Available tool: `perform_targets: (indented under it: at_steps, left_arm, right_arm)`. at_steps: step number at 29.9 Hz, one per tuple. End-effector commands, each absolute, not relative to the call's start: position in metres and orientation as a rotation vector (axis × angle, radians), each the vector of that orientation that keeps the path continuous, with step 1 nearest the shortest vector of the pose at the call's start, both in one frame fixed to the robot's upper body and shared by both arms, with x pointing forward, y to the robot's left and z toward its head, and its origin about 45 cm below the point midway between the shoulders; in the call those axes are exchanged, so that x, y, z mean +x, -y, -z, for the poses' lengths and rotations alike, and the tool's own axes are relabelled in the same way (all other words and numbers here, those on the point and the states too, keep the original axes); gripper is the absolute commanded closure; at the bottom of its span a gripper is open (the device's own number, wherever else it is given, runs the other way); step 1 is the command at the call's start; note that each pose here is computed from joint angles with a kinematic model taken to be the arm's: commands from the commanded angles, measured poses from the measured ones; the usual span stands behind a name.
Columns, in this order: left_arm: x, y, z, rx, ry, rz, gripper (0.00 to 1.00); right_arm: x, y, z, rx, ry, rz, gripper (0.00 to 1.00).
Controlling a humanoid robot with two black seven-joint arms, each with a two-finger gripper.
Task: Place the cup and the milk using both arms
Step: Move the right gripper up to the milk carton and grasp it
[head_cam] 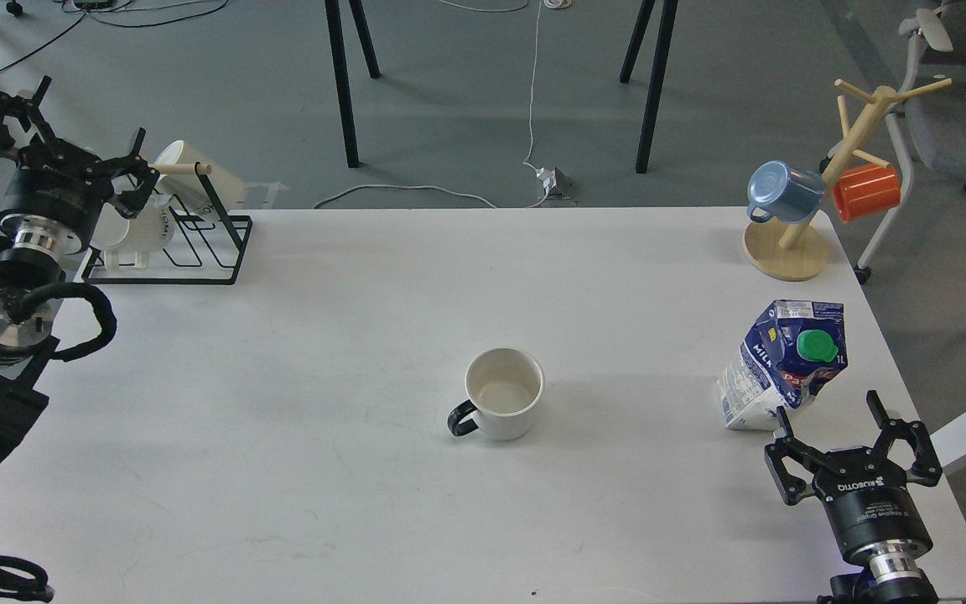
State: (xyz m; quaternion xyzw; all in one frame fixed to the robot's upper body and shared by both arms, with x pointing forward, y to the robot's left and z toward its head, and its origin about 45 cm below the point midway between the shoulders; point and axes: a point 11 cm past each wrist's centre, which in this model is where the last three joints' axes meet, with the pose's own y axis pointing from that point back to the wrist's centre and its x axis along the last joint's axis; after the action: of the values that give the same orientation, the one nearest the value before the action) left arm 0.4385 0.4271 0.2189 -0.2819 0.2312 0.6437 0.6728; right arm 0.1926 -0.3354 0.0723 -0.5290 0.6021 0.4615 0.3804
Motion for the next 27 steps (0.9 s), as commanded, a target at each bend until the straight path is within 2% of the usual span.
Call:
perform_targets:
  at_steps: [1, 12, 27]
  left_arm:
    - [0.438, -0.429, -0.219, -0.631, -0.518, -1.454, 0.01]
    - [0.438, -0.432, -0.222, -0.626, -0.512, -1.457, 0.01]
    - [0.436, -0.435, -0.219, -0.613, -0.514, -1.463, 0.01]
  right_arm:
    - [0.194, 0.327, -0.068, -1.338, -1.526, -1.195, 0.03]
    - [0.202, 0.317, -0.063, -1.297, -1.507, -1.197, 0.07]
    - [0.221, 0.311, -0.073, -1.319, -1.461, -1.167, 0.08]
